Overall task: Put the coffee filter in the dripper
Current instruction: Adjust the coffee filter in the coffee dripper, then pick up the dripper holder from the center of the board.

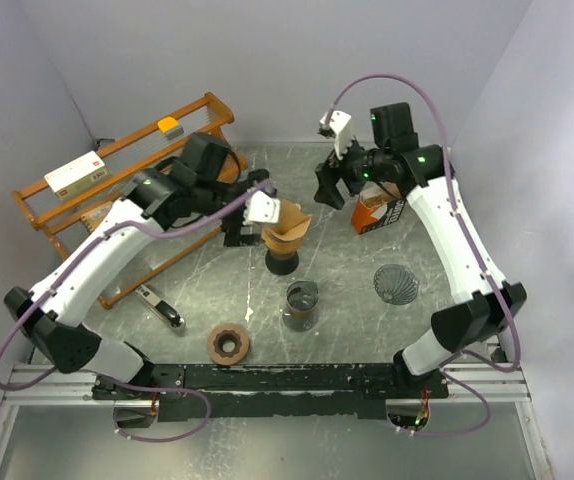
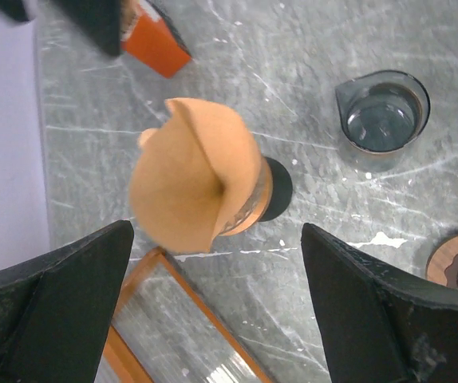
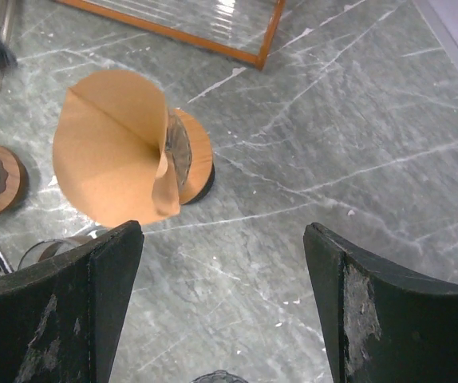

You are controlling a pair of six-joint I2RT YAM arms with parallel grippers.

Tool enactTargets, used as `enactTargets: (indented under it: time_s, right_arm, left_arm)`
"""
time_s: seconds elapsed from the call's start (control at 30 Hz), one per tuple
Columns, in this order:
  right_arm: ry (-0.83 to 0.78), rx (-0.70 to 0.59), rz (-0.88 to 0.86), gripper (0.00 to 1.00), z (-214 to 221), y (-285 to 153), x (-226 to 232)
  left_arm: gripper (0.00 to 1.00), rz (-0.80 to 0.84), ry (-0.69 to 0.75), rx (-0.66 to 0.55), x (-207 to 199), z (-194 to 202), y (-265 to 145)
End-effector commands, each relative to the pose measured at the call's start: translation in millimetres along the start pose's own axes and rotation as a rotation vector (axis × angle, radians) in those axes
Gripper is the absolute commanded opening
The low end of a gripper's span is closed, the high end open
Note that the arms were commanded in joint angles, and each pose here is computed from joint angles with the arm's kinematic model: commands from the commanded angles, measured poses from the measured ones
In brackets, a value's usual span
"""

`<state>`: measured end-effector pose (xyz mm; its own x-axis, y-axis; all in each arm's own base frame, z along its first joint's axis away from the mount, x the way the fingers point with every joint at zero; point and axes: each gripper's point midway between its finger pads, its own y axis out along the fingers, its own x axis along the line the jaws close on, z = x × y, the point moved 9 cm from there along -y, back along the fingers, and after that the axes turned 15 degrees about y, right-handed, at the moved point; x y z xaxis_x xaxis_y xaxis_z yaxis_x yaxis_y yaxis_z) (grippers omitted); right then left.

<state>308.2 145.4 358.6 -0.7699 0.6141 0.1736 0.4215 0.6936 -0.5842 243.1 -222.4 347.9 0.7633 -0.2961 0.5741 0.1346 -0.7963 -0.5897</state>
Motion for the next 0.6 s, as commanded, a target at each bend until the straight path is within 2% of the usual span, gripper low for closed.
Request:
enactTargets:
  time_s: [0.0,0.07,0.2,0.3,0.43,0.57]
  right_arm:
    - [0.050,-0.058,0.012,0.82,12,-32,2]
    - [0.079,-0.074,0.049,0.82,20,-44,-4]
    - [0.123,-0.103,0.134,0.81,36,-57,-12]
    - [0.141,-0.102,0.157,0.80,49,-59,-17]
    - [0.147,-0.109,0.183,0.80,63,-59,-25]
    - [0.167,-0.056,0.225,0.79,80,-56,-32]
  left_arm:
    - [0.98,-0.147,-0.076,-0.163,13,-18,-40]
    - [0.97,-0.207,-0.140,-0.159,12,-14,-54]
    - [0.95,-0.218,-0.249,-0.111,-10,2,-63]
    - [0.94,-0.169,-0.276,-0.038,-40,18,-62]
    - [0.93,-0.020,-0.290,0.055,-87,40,-53]
    - [0.91,0.038,-0.294,0.110,-121,56,-46]
